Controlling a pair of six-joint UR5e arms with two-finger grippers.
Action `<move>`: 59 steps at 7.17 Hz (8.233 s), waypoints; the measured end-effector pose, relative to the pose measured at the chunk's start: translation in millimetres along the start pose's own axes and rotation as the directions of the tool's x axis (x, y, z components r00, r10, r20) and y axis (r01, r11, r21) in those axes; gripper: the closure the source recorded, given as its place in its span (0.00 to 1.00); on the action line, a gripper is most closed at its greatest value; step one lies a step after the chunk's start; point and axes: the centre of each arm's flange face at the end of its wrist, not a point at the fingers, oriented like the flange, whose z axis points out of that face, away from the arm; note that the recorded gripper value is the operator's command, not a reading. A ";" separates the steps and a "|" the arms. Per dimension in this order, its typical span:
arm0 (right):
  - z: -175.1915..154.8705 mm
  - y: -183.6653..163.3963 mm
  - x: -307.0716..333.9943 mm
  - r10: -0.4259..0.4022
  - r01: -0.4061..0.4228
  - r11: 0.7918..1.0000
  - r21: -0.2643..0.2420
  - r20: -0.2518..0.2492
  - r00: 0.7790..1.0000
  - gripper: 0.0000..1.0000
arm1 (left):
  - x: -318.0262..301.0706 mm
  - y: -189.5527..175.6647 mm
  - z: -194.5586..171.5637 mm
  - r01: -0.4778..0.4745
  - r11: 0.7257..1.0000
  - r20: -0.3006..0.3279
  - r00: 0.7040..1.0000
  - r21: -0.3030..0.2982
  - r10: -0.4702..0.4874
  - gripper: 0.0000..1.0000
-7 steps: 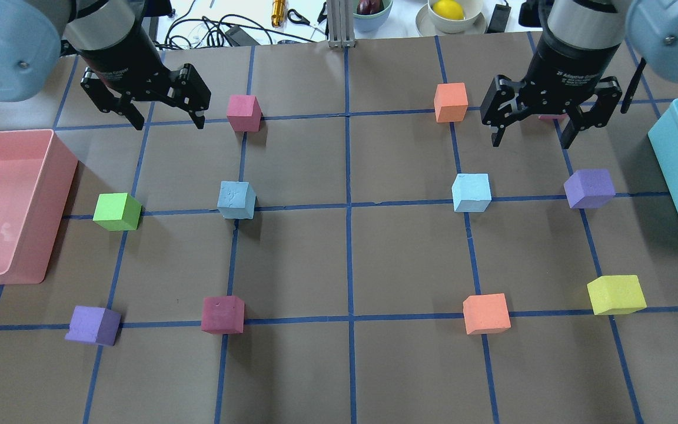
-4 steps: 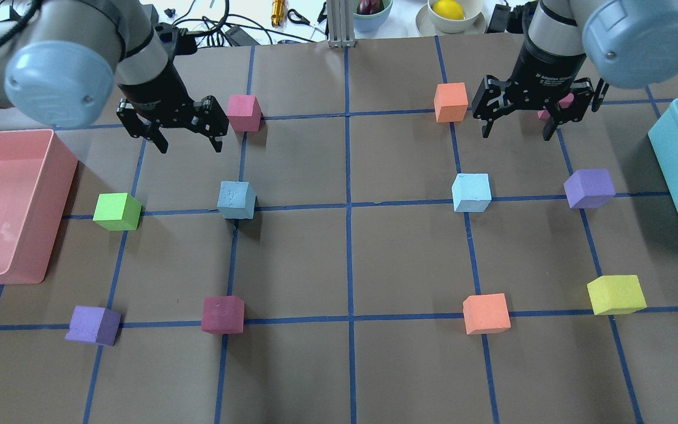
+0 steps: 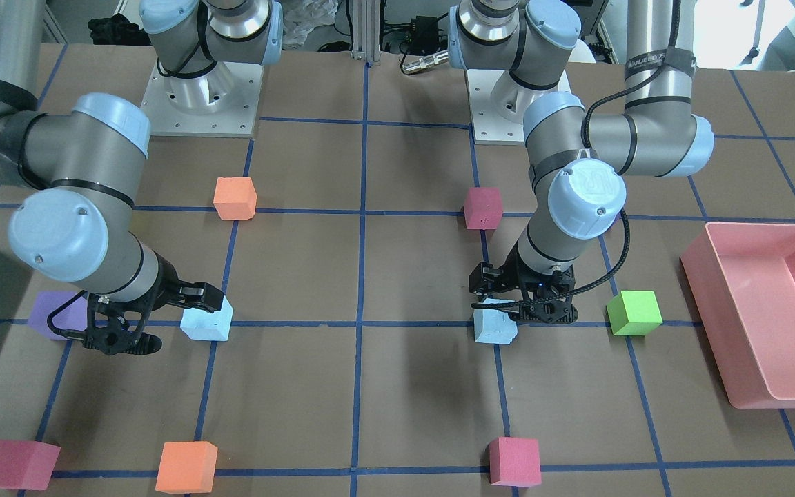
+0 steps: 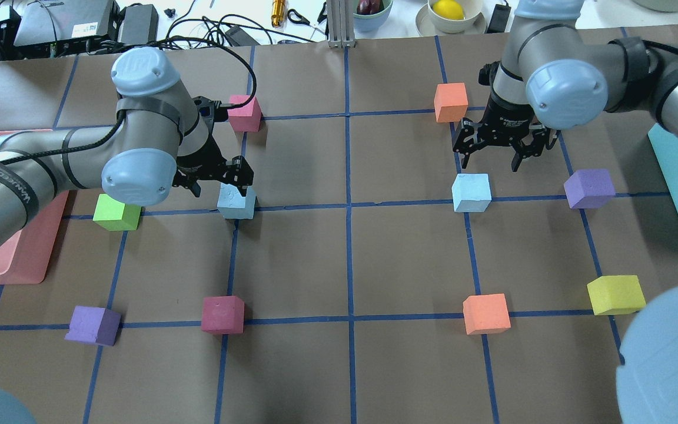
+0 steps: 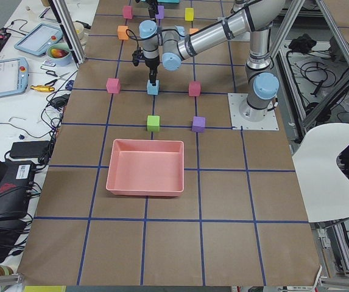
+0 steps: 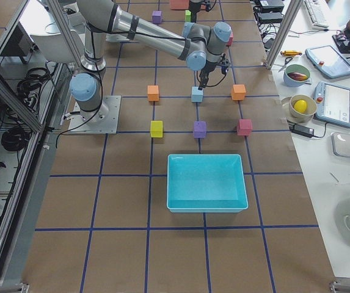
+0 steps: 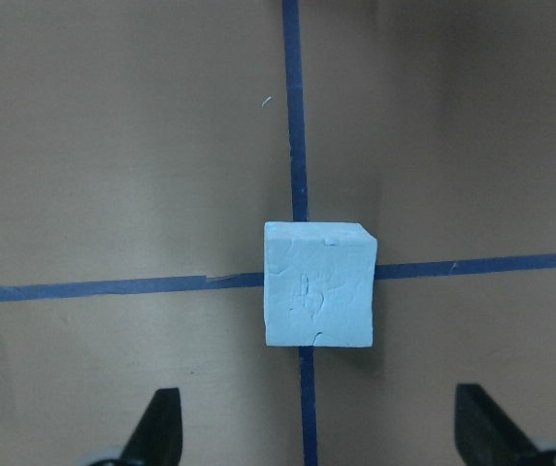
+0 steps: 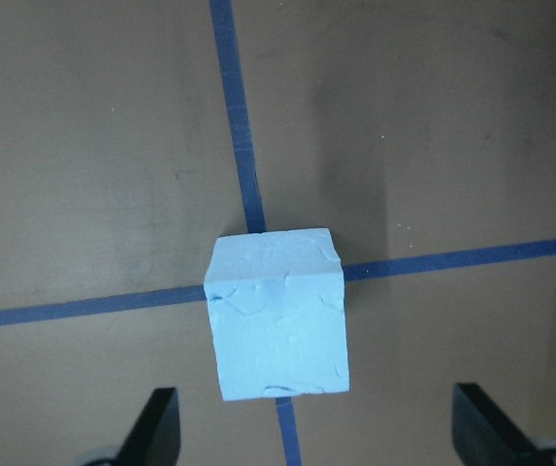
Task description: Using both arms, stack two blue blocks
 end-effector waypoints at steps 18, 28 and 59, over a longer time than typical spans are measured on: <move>-6.9 -29.6 -147.2 0.020 -0.028 0.989 0.146 0.053 0.998 1.00 | 4.9 -19.6 22.4 -0.013 0.999 0.001 1.000 0.045 0.013 1.00; 65.5 -11.7 -260.1 0.016 -0.020 0.998 0.063 0.060 0.998 0.42 | 0.8 -45.0 -18.3 -0.016 0.997 0.009 1.000 0.077 0.016 1.00; -191.6 130.3 -25.3 -0.047 0.048 0.987 0.152 -0.009 0.999 0.00 | 243.2 -59.6 -13.2 0.085 0.996 -0.065 0.995 0.036 -0.082 0.00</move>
